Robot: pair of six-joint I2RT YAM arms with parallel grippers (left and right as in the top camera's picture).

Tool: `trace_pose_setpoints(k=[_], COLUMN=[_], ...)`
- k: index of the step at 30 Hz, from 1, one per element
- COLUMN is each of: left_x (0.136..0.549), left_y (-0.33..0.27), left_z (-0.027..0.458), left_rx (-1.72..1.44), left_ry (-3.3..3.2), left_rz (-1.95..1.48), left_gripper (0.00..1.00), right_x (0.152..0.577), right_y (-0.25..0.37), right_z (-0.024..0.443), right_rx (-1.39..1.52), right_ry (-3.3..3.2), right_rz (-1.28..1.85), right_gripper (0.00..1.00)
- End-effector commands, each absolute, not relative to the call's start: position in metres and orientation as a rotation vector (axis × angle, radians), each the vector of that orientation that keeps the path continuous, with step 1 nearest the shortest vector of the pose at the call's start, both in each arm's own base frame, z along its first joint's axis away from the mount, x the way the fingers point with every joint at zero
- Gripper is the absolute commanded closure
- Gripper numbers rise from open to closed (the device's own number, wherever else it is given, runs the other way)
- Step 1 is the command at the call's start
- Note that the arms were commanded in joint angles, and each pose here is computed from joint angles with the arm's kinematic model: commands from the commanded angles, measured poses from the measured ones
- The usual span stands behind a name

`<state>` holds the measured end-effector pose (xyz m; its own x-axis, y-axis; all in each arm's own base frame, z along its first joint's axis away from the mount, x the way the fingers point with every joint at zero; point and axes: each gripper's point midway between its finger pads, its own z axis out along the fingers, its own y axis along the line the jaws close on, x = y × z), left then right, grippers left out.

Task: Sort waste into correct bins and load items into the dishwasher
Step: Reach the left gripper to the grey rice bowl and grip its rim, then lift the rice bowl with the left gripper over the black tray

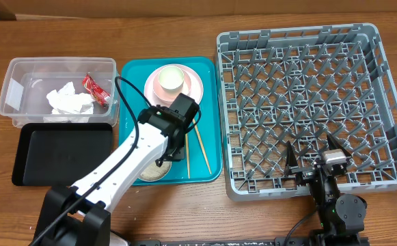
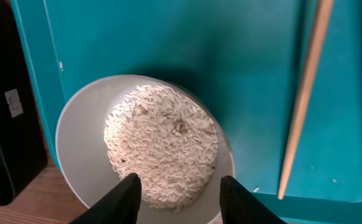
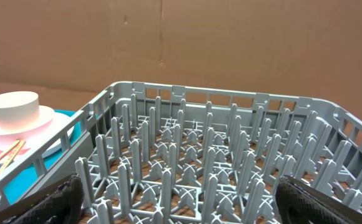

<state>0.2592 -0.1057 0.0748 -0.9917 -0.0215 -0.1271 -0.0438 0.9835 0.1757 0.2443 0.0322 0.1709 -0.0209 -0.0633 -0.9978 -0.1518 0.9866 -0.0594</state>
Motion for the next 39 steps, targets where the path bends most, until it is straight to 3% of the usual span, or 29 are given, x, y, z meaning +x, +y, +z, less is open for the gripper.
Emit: trace_pose_setpoints(k=[1, 39], left_x=[0.262, 0.268], left_y=[-0.095, -0.103], left_z=[0.074, 0.092], left_rx=[-0.090, 0.026], left_ry=[3.000, 3.085], left_rz=[0.289, 0.046], left_gripper=[0.57, 0.59], right_x=[0.244, 0.244], right_y=[0.032, 0.032], right_z=[0.170, 0.170], right_rx=[-0.166, -0.166], right_ry=[1.584, 1.584], right_rz=[0.069, 0.069], right_gripper=[0.00, 0.00])
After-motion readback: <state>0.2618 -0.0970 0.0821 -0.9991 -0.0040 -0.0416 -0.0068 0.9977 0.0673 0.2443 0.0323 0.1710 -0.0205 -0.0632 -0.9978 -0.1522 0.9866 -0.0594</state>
